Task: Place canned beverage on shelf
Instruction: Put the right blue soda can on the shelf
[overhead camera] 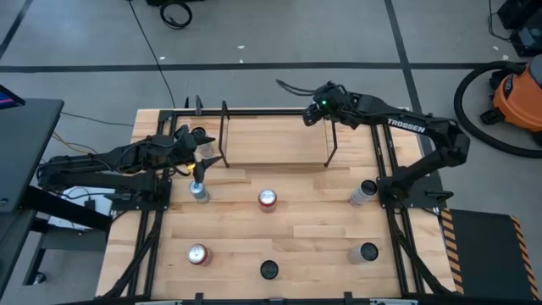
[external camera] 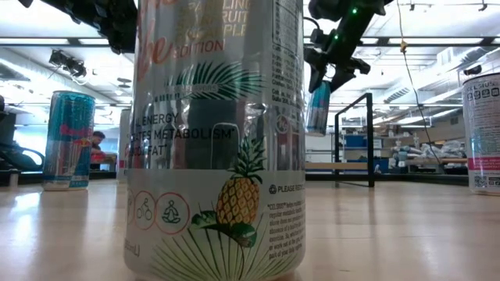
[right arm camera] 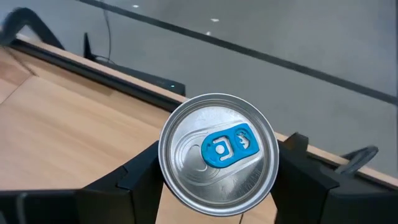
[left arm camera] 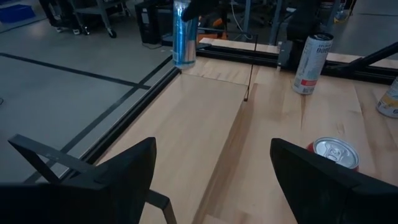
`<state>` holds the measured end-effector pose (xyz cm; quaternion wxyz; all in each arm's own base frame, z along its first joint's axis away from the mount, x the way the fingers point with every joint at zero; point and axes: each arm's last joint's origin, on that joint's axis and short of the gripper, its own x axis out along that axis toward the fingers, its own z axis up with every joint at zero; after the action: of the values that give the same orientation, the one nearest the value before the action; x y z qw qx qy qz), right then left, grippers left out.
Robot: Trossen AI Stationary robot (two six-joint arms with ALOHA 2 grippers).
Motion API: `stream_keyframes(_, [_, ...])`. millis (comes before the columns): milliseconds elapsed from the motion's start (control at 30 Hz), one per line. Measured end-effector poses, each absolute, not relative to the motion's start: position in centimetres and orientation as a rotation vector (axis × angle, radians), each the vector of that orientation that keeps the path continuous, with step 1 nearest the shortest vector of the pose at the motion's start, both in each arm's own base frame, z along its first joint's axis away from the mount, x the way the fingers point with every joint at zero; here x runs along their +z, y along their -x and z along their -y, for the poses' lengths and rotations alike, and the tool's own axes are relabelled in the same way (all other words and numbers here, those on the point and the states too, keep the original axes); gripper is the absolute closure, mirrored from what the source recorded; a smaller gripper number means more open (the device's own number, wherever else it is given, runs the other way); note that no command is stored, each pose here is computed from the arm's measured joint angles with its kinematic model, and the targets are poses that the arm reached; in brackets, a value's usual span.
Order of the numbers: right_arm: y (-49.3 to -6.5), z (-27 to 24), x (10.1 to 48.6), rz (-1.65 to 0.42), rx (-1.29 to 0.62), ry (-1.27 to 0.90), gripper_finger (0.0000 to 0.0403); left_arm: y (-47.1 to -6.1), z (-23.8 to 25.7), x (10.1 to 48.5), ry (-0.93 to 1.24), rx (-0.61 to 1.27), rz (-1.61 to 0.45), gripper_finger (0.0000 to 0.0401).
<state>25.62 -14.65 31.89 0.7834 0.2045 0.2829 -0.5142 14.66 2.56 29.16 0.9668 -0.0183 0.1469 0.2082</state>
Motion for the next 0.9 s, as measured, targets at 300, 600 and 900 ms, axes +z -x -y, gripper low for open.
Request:
stream_keyframes(300, [-26.4,14.8,30.3,-0.644,-1.160,-0.498,0.0154,-14.7,-2.6,29.2,0.037,0.421,-0.297,0.0083])
stream_keyframes(600, [-27.7,15.3,28.4,-0.740,-1.108,-0.487,0.0153,-14.7,-2.6,29.2,0.037,0.421,-0.297,0.0083])
stream_keyframes(900, [-27.6,15.8,28.1,-0.739,-1.143,-0.485,0.0151,-14.7,-2.6,29.2,0.038,0.421,-0.297,0.0083])
